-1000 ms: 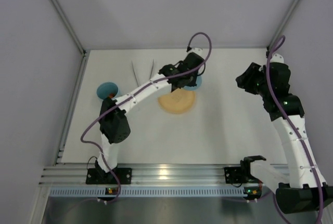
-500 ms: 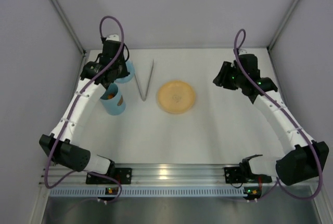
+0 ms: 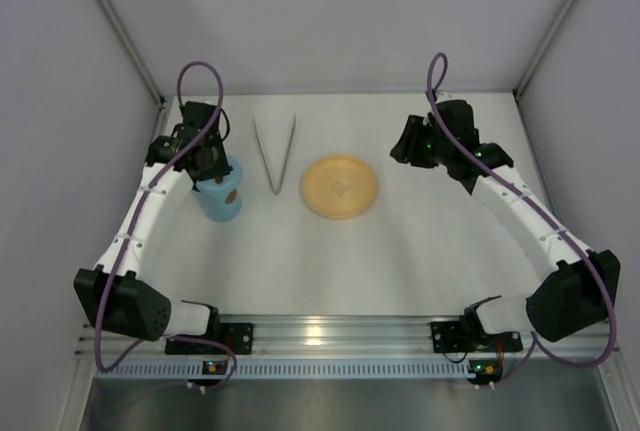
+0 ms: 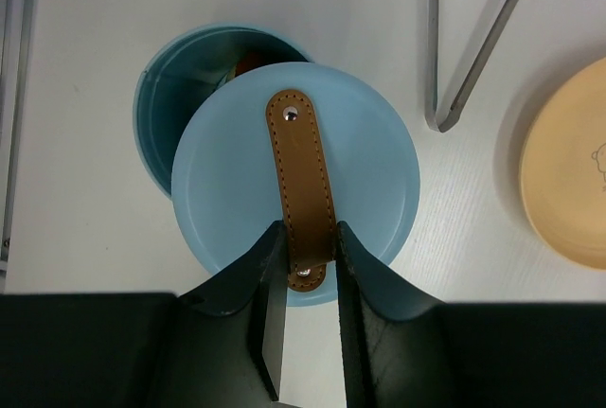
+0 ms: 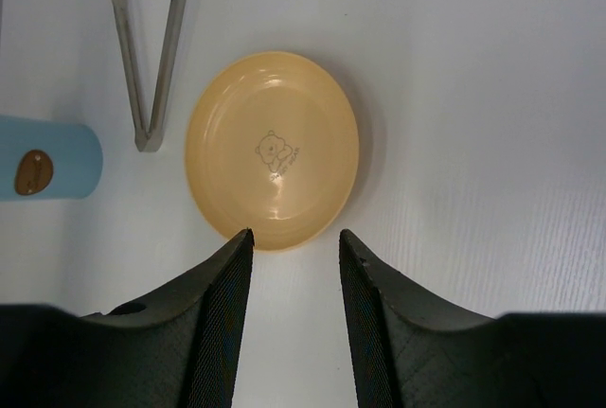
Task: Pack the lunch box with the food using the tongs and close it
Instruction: Close the box lid on the packing box.
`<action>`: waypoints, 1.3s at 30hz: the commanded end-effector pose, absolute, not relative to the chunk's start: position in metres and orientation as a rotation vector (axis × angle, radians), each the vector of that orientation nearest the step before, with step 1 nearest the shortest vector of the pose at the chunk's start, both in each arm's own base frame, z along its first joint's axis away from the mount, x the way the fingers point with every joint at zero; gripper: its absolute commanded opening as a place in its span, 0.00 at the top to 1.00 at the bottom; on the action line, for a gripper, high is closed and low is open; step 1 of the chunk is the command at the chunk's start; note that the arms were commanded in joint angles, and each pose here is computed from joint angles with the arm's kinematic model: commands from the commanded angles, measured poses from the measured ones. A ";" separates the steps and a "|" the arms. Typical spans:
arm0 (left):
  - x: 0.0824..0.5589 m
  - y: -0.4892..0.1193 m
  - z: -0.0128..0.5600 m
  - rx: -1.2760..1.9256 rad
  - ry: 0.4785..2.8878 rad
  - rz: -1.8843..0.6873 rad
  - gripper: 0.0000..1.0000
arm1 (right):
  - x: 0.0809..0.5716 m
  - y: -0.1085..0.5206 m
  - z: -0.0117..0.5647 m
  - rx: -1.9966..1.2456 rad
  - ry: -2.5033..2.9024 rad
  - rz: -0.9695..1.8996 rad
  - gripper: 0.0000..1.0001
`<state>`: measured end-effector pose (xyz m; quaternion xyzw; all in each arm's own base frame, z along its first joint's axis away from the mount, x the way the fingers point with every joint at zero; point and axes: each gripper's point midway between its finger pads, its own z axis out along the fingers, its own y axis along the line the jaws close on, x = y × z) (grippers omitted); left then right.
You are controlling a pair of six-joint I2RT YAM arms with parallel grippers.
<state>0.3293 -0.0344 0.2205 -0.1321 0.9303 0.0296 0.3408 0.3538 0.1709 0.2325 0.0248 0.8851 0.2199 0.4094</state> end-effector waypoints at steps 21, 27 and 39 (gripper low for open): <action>0.340 0.005 0.227 -0.434 2.304 0.137 0.98 | 0.367 0.195 0.252 0.010 2.152 0.611 0.59; 0.347 0.005 0.221 -0.439 2.313 0.129 0.98 | 0.367 0.194 0.251 0.010 2.154 0.603 0.59; 0.349 0.002 0.202 -0.439 2.355 0.103 0.97 | 0.366 0.192 0.248 0.011 2.161 0.593 0.59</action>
